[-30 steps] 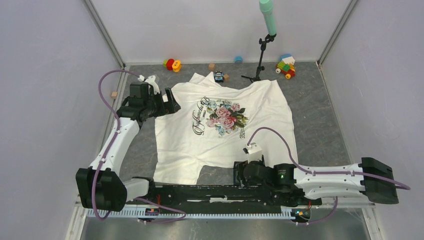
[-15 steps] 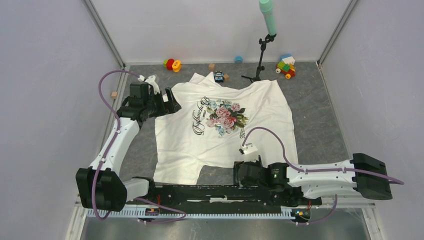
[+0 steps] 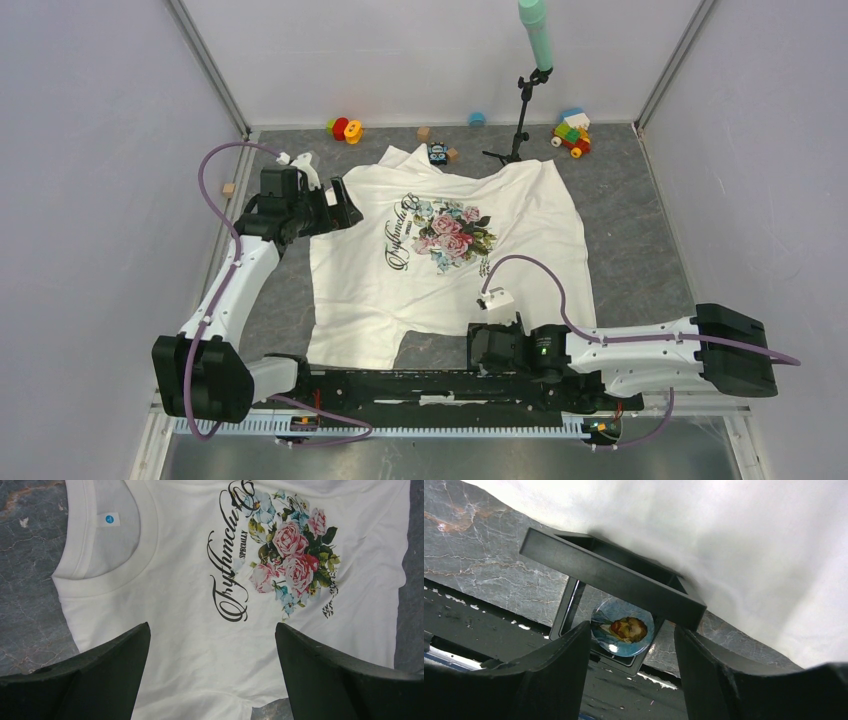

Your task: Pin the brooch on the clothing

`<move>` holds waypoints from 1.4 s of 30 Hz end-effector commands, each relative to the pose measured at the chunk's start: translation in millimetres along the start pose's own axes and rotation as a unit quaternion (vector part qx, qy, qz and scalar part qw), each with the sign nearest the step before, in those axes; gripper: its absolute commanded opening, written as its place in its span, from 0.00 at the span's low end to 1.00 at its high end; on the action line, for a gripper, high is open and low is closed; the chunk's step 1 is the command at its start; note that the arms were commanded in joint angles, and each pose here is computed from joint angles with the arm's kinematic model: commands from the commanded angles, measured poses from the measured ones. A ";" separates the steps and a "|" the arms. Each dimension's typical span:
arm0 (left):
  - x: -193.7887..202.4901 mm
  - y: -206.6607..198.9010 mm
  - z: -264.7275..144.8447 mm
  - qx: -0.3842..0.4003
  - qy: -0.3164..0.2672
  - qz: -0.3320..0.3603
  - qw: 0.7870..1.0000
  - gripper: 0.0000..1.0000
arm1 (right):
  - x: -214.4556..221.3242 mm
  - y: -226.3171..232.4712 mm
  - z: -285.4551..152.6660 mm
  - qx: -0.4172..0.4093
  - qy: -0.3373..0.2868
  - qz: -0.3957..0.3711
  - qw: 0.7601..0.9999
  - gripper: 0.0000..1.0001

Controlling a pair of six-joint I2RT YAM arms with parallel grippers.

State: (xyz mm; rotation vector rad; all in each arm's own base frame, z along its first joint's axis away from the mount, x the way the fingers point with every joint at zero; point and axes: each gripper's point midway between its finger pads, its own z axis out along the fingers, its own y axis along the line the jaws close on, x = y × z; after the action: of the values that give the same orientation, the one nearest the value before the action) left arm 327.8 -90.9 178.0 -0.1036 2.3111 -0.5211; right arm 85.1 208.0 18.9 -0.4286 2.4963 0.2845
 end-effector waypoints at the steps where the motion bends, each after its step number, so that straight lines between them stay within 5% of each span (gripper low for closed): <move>1: -7.8 -9.3 0.0 0.020 -0.014 -0.006 1.000 1.00 | -13.5 4.6 -6.0 0.001 -0.022 0.023 0.999 0.64; 21: -5.5 -8.3 0.1 0.019 -0.013 -0.007 1.000 1.00 | -22.0 3.4 -14.2 -0.011 -0.042 0.042 0.998 0.19; 29: -4.2 -9.6 -0.4 0.022 -0.011 -0.007 1.000 1.00 | -32.4 20.3 -22.3 -0.075 -0.067 0.053 0.994 0.02; 36: -4.9 -15.8 -3.5 0.038 -0.020 -0.002 0.999 1.00 | -68.5 51.9 -47.6 -0.142 -0.114 -0.012 0.983 0.00; 42: -1.4 -32.5 -15.4 0.068 -0.025 -0.014 0.997 1.00 | -138.7 81.7 -91.9 -0.168 -0.214 -0.089 0.958 0.00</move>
State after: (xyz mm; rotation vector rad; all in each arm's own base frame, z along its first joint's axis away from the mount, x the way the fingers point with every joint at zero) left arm 322.4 -99.8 175.8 -0.0822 2.3073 -0.5751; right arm 97.4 254.2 103.5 -0.5700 2.2315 0.5871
